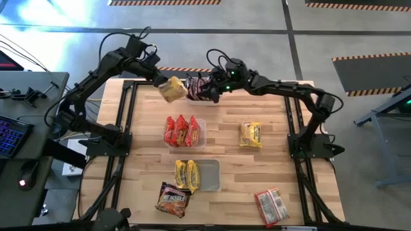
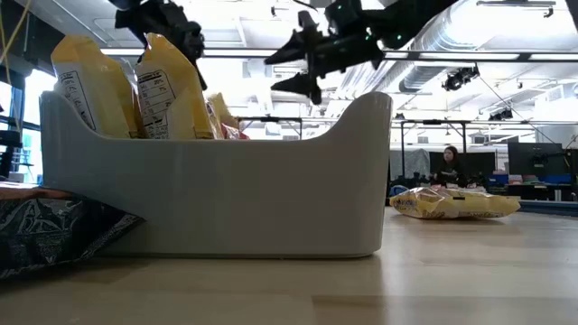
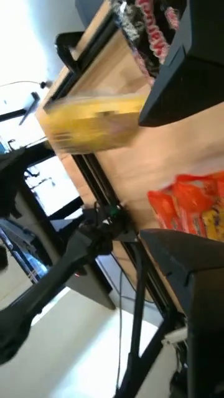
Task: Sort Maruchan noodles
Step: Put the yellow noodle pack into the gray bin
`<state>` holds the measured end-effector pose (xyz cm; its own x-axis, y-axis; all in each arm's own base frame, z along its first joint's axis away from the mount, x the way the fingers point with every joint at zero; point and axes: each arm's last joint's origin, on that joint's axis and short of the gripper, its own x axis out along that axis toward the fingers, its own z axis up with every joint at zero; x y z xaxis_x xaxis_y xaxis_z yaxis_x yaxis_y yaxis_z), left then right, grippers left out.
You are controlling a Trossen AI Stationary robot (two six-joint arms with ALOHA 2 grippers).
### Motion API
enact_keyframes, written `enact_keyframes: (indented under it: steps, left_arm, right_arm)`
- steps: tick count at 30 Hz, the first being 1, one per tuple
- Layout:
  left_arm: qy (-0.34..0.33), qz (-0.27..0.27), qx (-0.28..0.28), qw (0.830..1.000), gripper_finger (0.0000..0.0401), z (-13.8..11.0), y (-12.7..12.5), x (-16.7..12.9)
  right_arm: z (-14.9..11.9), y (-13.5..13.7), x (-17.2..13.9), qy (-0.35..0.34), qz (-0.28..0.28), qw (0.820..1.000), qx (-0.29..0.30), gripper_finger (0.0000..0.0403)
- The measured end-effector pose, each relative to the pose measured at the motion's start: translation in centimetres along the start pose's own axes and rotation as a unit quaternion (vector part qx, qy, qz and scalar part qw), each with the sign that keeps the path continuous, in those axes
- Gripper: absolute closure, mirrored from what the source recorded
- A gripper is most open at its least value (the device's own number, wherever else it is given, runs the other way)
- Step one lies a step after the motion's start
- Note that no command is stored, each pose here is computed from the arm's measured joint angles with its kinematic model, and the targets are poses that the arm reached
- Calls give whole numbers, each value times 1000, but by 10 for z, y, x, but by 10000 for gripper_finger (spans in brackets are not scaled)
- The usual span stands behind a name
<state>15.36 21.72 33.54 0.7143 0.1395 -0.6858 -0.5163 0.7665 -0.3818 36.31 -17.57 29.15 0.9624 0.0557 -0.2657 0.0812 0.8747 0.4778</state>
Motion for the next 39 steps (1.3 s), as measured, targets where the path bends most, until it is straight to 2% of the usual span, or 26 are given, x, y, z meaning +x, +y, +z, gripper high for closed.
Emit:
enact_keyframes:
  steps: [8, 10, 12, 14, 18, 21, 25, 28, 32, 35, 39]
  left_arm:
    - [-34, -21, 10, 999, 401, 5, -25, -3]
    - [-30, -14, 11, 999, 401, 4, -27, -3]
    - [-17, 16, 4, 1000, 400, 1, -26, -3]
    - [-3, 41, -10, 999, 396, -3, -21, -1]
    - [32, 39, -50, 997, 386, -21, -3, 5]
    - [58, 39, -89, 994, 391, -42, 14, 16]
    - [105, 66, -139, 982, 395, -74, 32, 34]
    - [137, 70, -134, 979, 372, -95, 36, 47]
    - [149, 91, -109, 979, 316, -112, 36, 64]
    - [143, 134, -84, 977, 266, -116, 38, 72]
    - [119, 136, -63, 982, 208, -118, 39, 80]
  right_arm:
    - [-11, -18, 17, -9, -25, 1000, 1, 119]
    - [-13, -20, 18, -2, -28, 1000, 4, 119]
    - [-13, -19, 18, 0, -23, 1000, -5, 119]
    - [-12, -18, 17, 2, -12, 1000, -5, 119]
    - [-8, -12, 11, 4, 0, 1000, -5, 119]
    - [-2, -6, 4, 0, 0, 1000, -11, 119]
    - [5, 0, -7, -8, -3, 1000, -20, 119]
    - [9, 2, -12, -15, -7, 999, -28, 119]
    - [10, 2, -13, -18, -13, 999, -31, 119]
    - [10, 2, -13, -18, -13, 999, -33, 119]
    - [10, 2, -13, -18, -13, 999, -33, 119]
